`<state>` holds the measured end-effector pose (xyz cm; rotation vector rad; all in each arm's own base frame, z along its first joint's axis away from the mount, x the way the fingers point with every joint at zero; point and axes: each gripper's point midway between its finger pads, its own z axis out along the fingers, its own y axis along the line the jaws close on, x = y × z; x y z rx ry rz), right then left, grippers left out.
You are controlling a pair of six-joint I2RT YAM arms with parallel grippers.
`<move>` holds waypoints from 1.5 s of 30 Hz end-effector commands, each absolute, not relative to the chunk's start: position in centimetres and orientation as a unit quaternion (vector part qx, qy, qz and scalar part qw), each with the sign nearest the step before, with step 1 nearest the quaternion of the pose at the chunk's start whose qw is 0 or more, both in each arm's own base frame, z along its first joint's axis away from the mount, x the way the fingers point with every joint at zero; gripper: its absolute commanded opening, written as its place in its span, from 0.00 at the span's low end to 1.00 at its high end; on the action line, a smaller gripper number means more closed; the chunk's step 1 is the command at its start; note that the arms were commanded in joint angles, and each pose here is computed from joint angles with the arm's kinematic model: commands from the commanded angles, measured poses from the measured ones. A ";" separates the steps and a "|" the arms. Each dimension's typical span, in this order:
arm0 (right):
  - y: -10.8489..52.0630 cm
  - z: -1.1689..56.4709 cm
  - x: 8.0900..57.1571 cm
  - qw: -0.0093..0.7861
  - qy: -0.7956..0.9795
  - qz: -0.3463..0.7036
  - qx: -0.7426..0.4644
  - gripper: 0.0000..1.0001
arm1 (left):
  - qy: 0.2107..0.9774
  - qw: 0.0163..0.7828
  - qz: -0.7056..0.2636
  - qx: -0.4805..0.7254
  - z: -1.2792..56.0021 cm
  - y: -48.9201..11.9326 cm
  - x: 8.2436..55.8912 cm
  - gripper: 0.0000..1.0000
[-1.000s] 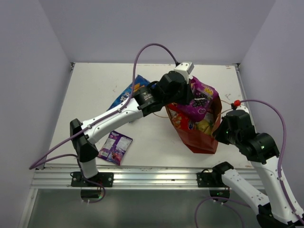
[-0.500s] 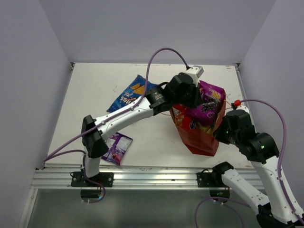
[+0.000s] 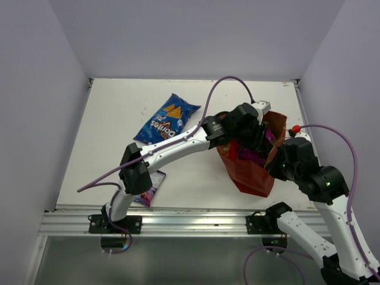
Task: Place the snacks into the paper bag
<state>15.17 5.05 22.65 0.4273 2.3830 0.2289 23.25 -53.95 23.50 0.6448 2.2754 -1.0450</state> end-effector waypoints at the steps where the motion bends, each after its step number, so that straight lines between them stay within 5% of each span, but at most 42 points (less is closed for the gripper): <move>1: 4.7 22.2 15.0 0.341 0.921 0.076 0.170 0.00 | 0.785 0.321 -0.463 0.259 31.1 -54.8 21.6 0.53; 3: 4.6 22.1 14.9 0.340 0.922 0.076 0.170 0.00 | 0.757 0.371 -0.469 0.264 34.2 -54.0 21.4 0.75; 8: 4.6 22.2 14.9 0.343 0.921 0.075 0.171 0.00 | 0.698 0.519 -0.449 0.203 42.6 -48.0 23.4 0.91; 12: 4.6 22.4 15.0 0.346 0.919 0.077 0.171 0.00 | 0.715 0.616 -0.324 0.058 43.6 -38.0 27.9 1.00; 17: 4.6 22.8 15.2 0.352 0.917 0.079 0.172 0.00 | 0.835 0.527 -0.144 -0.072 31.1 -21.8 36.8 1.00; 21: 4.9 22.8 15.5 0.351 0.917 0.083 0.168 0.00 | 0.903 0.423 -0.021 -0.065 20.1 -14.1 39.1 1.00; 38: 5.2 22.3 15.9 0.342 0.921 0.081 0.166 0.00 | 0.920 0.374 0.109 0.045 9.7 -11.7 46.0 1.00; 45: 5.2 22.4 16.2 0.341 0.922 0.074 0.167 0.00 | 0.938 0.331 0.062 0.078 3.7 -13.3 45.8 1.00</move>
